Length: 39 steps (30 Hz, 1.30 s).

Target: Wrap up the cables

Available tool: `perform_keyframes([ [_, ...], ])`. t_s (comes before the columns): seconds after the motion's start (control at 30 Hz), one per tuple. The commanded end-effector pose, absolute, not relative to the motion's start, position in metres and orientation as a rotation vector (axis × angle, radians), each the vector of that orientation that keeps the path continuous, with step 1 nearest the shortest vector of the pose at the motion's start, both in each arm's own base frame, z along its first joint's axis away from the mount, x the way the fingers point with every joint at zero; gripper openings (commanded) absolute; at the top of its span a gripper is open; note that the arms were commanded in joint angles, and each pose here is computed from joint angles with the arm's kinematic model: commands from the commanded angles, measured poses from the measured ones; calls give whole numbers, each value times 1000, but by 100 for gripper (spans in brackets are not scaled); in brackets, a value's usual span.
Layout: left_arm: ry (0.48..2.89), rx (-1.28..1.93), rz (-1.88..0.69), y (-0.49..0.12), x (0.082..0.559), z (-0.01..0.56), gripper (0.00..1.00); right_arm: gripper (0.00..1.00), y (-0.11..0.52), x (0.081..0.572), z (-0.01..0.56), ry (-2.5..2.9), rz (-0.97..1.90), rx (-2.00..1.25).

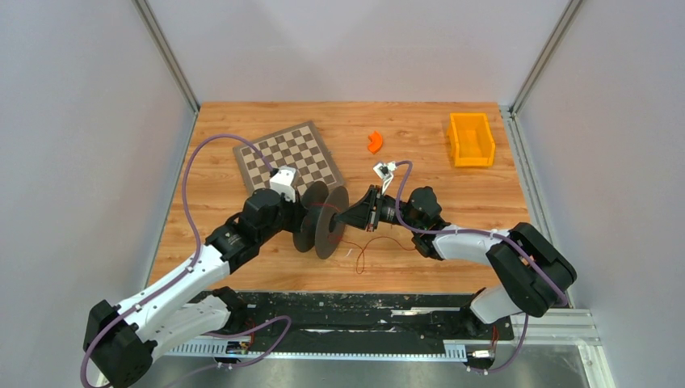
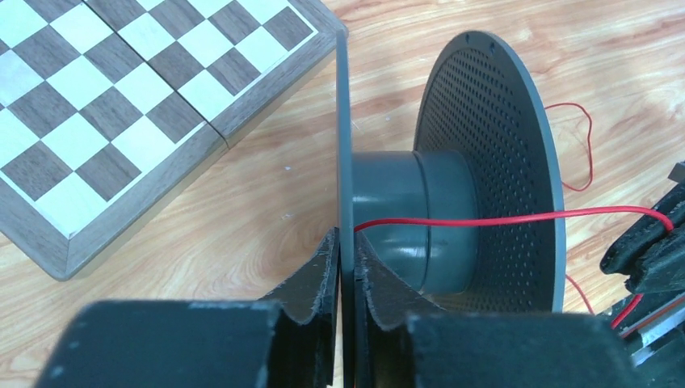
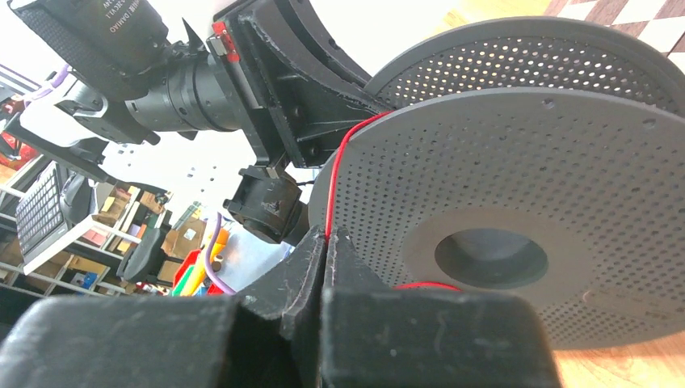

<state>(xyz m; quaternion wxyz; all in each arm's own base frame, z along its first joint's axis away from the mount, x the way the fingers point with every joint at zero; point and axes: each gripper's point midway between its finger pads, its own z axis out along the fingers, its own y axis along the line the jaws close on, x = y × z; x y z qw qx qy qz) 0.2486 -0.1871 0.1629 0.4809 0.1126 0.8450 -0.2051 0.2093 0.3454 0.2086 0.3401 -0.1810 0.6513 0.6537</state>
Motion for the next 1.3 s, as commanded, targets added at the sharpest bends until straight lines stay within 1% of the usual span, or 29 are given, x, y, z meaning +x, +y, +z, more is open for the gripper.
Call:
perform_keyframes([
  [0.0,1997,287,-529,-196,255,187,7,0,347,209,213,1653,1695,-496],
  [0.03,1996,290,-529,-197,255,187,5,0,347,209,213,1654,1697,-497],
  [0.07,1995,295,-531,-198,255,188,1,0,348,209,214,1653,1699,-498],
  [0.1,1992,298,-530,-198,255,189,0,0,348,209,214,1651,1701,-498],
  [0.4,1989,287,-504,-195,256,190,0,0,348,209,213,1657,1708,-498],
  [0.47,1987,276,-501,-194,256,191,0,7,348,208,214,1655,1711,-499],
  [0.6,1991,249,-499,-192,256,194,0,30,346,210,220,1678,1683,-502],
  [0.7,1973,220,-499,-187,254,204,0,41,340,211,229,1648,1581,-568],
  [0.8,1953,199,-487,-179,251,214,0,55,330,209,240,1570,1435,-691],
  [0.93,1908,192,-471,-169,247,237,0,66,311,212,245,1505,1235,-750],
  [1.0,1897,187,-463,-164,244,245,0,71,303,211,245,1481,1184,-754],
  [1.17,1867,154,-459,-155,239,267,0,80,302,198,225,1510,1226,-748],
  [1.27,1841,102,-459,-148,239,281,0,81,308,188,211,1531,1271,-745],
])
